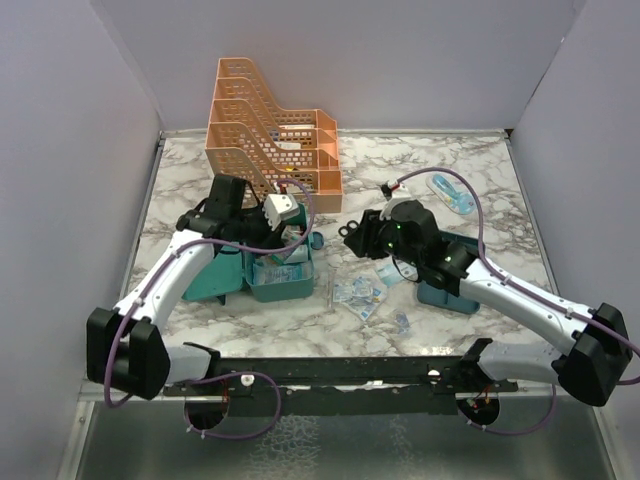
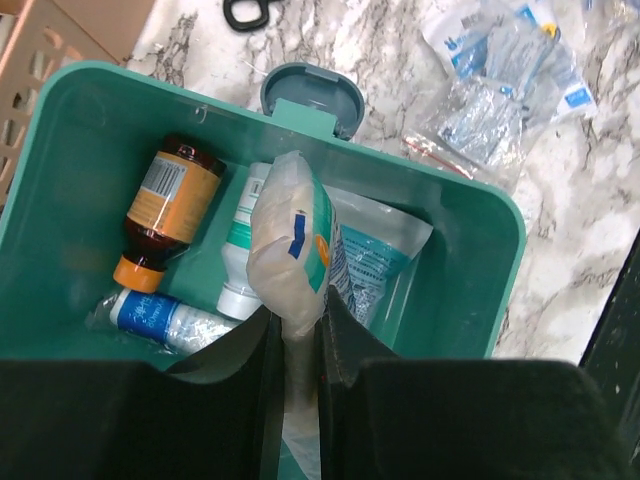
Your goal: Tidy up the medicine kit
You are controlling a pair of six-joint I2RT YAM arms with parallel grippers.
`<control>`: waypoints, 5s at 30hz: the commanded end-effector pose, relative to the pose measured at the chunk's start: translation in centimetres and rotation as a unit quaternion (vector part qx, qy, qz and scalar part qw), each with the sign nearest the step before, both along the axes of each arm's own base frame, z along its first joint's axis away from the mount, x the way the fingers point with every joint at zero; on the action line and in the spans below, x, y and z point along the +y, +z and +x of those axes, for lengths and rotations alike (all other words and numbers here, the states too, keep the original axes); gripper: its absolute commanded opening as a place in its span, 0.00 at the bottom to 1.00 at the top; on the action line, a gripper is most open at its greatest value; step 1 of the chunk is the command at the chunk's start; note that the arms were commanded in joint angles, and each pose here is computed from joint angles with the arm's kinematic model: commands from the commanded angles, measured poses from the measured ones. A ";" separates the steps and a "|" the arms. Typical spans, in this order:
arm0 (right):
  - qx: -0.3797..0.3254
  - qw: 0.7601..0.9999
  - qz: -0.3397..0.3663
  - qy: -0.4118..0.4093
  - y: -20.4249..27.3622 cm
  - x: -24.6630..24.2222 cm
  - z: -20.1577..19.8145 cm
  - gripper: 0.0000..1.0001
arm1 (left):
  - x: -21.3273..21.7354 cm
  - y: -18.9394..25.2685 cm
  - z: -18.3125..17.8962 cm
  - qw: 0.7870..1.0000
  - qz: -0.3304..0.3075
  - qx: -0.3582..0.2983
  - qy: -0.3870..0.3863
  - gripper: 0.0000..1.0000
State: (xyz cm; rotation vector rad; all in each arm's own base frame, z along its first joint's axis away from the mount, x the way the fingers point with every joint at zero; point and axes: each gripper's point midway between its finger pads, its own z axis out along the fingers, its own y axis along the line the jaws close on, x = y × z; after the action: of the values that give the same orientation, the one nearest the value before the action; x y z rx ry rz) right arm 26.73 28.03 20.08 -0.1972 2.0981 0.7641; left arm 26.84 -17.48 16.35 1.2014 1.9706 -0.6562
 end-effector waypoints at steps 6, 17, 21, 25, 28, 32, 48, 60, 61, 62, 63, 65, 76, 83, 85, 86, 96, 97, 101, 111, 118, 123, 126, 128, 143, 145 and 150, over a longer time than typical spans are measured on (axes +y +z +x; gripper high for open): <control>0.073 0.990 -0.066 -0.104 -3.5 -4.5 -0.5 0.39 | -0.1 -2.2 -2.0 0.992 0.051 0.042 -0.110 0.17; 0.168 0.973 -0.106 -0.118 -5.1 -5.0 -2.4 0.36 | 0.0 -4.2 -2.4 0.983 0.116 0.055 -0.135 0.17; 0.177 0.971 -0.112 -0.111 -4.5 -4.6 -2.4 0.35 | -0.3 -5.3 -3.1 0.975 0.132 0.071 -0.164 0.16; 0.169 0.974 -0.107 -0.110 -3.9 -4.5 -2.2 0.35 | -0.3 -6.6 -3.7 0.969 0.136 0.072 -0.191 0.15; 0.159 0.976 -0.101 -0.111 -4.1 -4.6 -2.1 0.34 | -1.1 -6.9 -3.9 0.968 0.125 0.083 -0.201 0.15; 0.159 0.976 -0.089 -0.115 -4.4 -4.5 -2.1 0.34 | -1.4 -7.5 -3.5 0.965 0.125 0.097 -0.209 0.16; 0.167 0.976 -0.075 -0.117 -3.8 -4.0 -2.0 0.33 | -1.0 -5.9 1.2 0.975 0.143 0.079 -0.148 0.55; 0.139 0.978 -0.093 -0.126 -3.4 -4.3 -0.8 0.33 | -1.0 0.6 3.2 0.990 0.071 -0.038 -0.119 0.55; 0.138 0.978 -0.095 -0.122 -3.5 -4.3 -0.9 0.34 | -1.0 1.3 3.6 0.991 0.067 -0.057 -0.102 0.56; 0.136 0.979 -0.096 -0.119 -3.7 -4.4 -1.0 0.34 | -0.9 2.0 4.0 0.992 0.061 -0.073 -0.078 0.57; 0.134 0.980 -0.096 -0.113 -4.0 -4.4 -1.1 0.34 | -0.8 2.7 4.6 0.993 0.052 -0.093 -0.052 0.58; 0.135 0.980 -0.099 -0.104 -4.9 -4.5 -1.6 0.36 | -0.5 4.2 5.6 0.992 0.026 -0.124 0.013 0.61; 0.171 0.974 -0.150 -0.012 -11.0 -4.7 -4.6 0.39 | 2.5 9.3 5.3 0.924 -0.161 -0.048 0.343 0.69; 0.175 0.970 -0.169 -0.012 -11.6 -4.7 -4.3 0.45 | 1.8 6.4 2.9 0.907 -0.182 0.060 0.375 0.66; 0.177 0.970 -0.164 -0.035 -11.5 -4.9 -3.9 0.50 | 1.8 5.4 2.5 0.903 -0.181 0.078 0.381 0.65; 0.177 0.970 -0.162 -0.042 -11.6 -4.9 -3.8 0.52 | 1.7 5.0 2.3 0.902 -0.181 0.087 0.382 0.65; 0.199 0.963 -0.167 -0.066 -14.6 -5.4 -4.0 0.51 | 0.8 4.3 1.8 0.904 -0.188 0.116 0.365 0.64; 0.200 0.963 -0.167 -0.068 -14.7 -5.4 -3.9 0.50 | 0.6 4.4 1.8 0.905 -0.190 0.118 0.362 0.64; 0.212 0.960 -0.169 -0.076 -15.5 -5.5 -4.1 0.47 | 0.0 4.5 1.4 0.907 -0.197 0.133 0.348 0.64; 0.216 0.964 -0.142 -0.063 -17.3 -5.2 -5.1 0.41 | -0.1 8.3 -0.1 0.901 -0.249 0.114 0.335 0.65; 0.206 0.969 -0.124 -0.059 -16.0 -4.5 -4.7 0.13 | -0.5 10.5 -2.1 0.896 -0.285 0.125 0.317 0.67; 0.174 0.975 -0.117 -0.070 -12.7 -4.5 -3.5 0.03 | -0.7 11.6 -2.9 0.896 -0.297 0.126 0.305 0.68; 0.151 0.982 -0.096 -0.065 -10.4 -4.3 -3.2 0.01 | -0.7 11.8 -3.2 0.893 -0.304 0.133 0.305 0.69; 0.135 0.986 -0.078 -0.057 -8.6 -3.9 -3.2 0.01 | -0.9 11.7 -3.4 0.891 -0.306 0.142 0.303 0.69; 0.051 0.994 0.098 0.004 4.0 -1.3 -4.3 0.01 | -3.2 9.1 -4.2 0.841 -0.366 0.265 0.298 0.84; 0.057 0.991 0.122 0.023 4.7 -0.2 -4.6 0.01 | -3.6 9.2 -4.1 0.836 -0.380 0.269 0.292 0.86; 0.084 0.978 0.174 0.071 5.5 2.4 -5.3 0.01 | -4.5 8.9 -4.4 0.823 -0.402 0.287 0.279 0.92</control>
State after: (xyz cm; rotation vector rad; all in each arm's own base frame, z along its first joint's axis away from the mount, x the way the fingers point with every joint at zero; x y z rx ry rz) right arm 22.30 27.37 22.76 -0.0563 2.1409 1.0175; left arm 22.65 -20.69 22.90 -0.1440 2.0867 -1.3028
